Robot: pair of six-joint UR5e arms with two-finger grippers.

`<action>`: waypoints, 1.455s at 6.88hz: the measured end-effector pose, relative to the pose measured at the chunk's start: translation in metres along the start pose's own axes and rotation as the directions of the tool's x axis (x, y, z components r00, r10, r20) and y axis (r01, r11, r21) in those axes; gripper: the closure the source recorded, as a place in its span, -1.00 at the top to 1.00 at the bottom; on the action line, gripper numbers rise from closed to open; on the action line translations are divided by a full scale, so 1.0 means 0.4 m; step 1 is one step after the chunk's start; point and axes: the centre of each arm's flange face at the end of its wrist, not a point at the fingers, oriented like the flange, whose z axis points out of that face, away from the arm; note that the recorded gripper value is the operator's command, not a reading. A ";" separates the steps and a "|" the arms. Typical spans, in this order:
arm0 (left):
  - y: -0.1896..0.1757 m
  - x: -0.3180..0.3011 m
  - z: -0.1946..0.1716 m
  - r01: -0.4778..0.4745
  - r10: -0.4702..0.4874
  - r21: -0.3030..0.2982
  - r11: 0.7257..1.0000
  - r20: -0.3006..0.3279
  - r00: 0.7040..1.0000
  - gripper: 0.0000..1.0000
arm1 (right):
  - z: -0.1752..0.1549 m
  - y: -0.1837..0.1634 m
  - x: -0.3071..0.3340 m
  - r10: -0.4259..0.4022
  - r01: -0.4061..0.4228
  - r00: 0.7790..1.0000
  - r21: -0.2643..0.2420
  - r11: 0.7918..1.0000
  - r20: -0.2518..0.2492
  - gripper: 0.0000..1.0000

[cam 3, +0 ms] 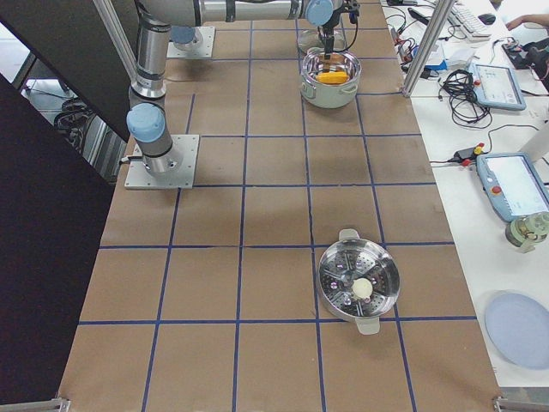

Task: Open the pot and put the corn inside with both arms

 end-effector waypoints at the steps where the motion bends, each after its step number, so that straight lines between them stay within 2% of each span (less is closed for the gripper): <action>1: 0.023 0.046 -0.028 -0.014 0.014 0.000 1.000 -0.003 1.000 1.00 | -0.096 0.055 0.129 0.002 -0.002 1.000 -0.041 0.999 -0.010 0.96; 2: 0.032 0.083 -0.036 -0.021 0.021 -0.002 1.000 -0.002 1.000 1.00 | -0.153 0.126 0.228 0.009 -0.010 1.000 -0.065 0.998 -0.013 0.94; 4: 0.039 0.121 -0.040 -0.029 0.029 -0.001 1.000 -0.003 1.000 1.00 | -0.155 0.228 0.299 0.014 -0.015 1.000 -0.087 0.996 -0.015 0.96; 8: 0.060 0.169 -0.052 -0.007 0.007 -0.004 1.000 0.005 1.000 1.00 | -0.167 0.240 0.298 -0.041 0.040 0.999 -0.030 0.999 -0.021 0.99; 10: 0.091 0.179 -0.069 0.034 -0.034 -0.026 0.999 0.004 0.999 1.00 | -0.168 0.237 0.296 -0.050 0.049 0.998 -0.020 0.999 -0.033 0.99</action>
